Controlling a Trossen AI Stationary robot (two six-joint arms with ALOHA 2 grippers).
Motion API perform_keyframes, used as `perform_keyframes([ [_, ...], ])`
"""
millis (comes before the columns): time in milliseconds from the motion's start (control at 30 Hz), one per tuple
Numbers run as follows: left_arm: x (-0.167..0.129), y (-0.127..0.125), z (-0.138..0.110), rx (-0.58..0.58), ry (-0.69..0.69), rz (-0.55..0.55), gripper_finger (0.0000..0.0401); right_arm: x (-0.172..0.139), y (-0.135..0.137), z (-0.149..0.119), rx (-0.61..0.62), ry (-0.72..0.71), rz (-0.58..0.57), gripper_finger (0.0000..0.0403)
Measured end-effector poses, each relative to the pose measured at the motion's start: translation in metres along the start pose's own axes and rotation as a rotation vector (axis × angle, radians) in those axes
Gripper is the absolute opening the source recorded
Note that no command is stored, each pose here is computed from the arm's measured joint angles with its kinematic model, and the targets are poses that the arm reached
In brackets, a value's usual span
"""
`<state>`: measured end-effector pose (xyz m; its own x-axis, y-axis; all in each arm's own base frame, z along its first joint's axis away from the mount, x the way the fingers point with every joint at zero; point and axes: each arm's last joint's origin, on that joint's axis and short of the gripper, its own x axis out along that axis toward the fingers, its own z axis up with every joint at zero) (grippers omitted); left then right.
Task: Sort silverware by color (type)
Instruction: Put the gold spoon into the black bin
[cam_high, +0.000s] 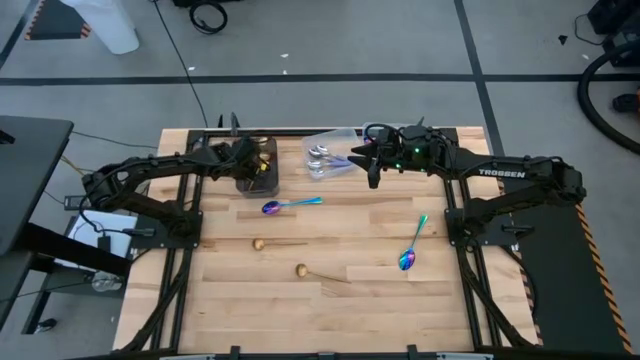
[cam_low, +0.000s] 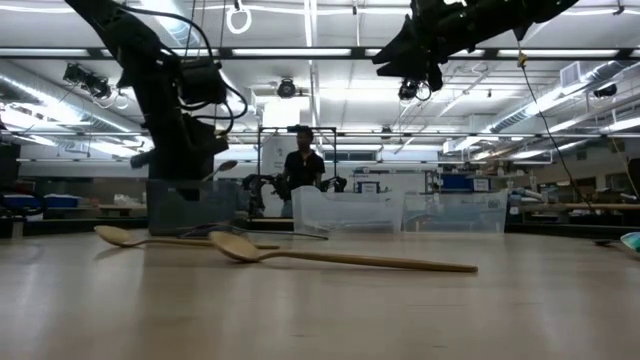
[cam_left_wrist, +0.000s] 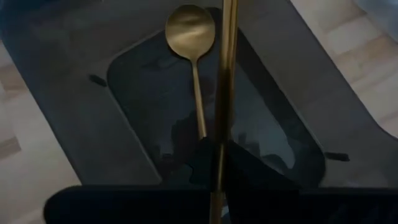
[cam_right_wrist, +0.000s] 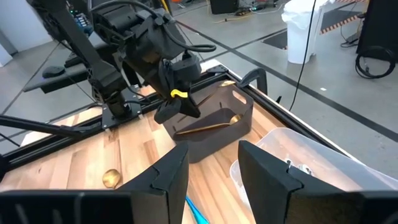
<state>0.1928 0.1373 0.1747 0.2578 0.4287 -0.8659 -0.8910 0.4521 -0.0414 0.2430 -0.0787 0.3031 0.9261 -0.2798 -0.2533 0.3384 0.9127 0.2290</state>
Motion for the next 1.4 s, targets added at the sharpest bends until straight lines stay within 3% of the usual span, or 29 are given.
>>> perform_keyframes([
  [433,0.002,-0.002,-0.001,-0.022,-0.025,-0.015,0.0027,0.0,0.0,0.0,0.013,-0.002,-0.002,0.0148],
  [833,0.005,-0.02,-0.019,0.083,0.055,0.0,0.0027,0.0,0.0,0.0,0.03,-0.003,-0.002,0.0148],
  [1033,0.007,-0.02,-0.023,0.013,0.089,0.024,0.0029,0.0,0.0,0.0,0.03,-0.004,-0.002,0.0148],
  [1400,0.005,-0.02,-0.022,-0.052,0.085,0.016,0.0088,0.0,0.0,0.0,0.03,-0.004,-0.001,0.0148],
])
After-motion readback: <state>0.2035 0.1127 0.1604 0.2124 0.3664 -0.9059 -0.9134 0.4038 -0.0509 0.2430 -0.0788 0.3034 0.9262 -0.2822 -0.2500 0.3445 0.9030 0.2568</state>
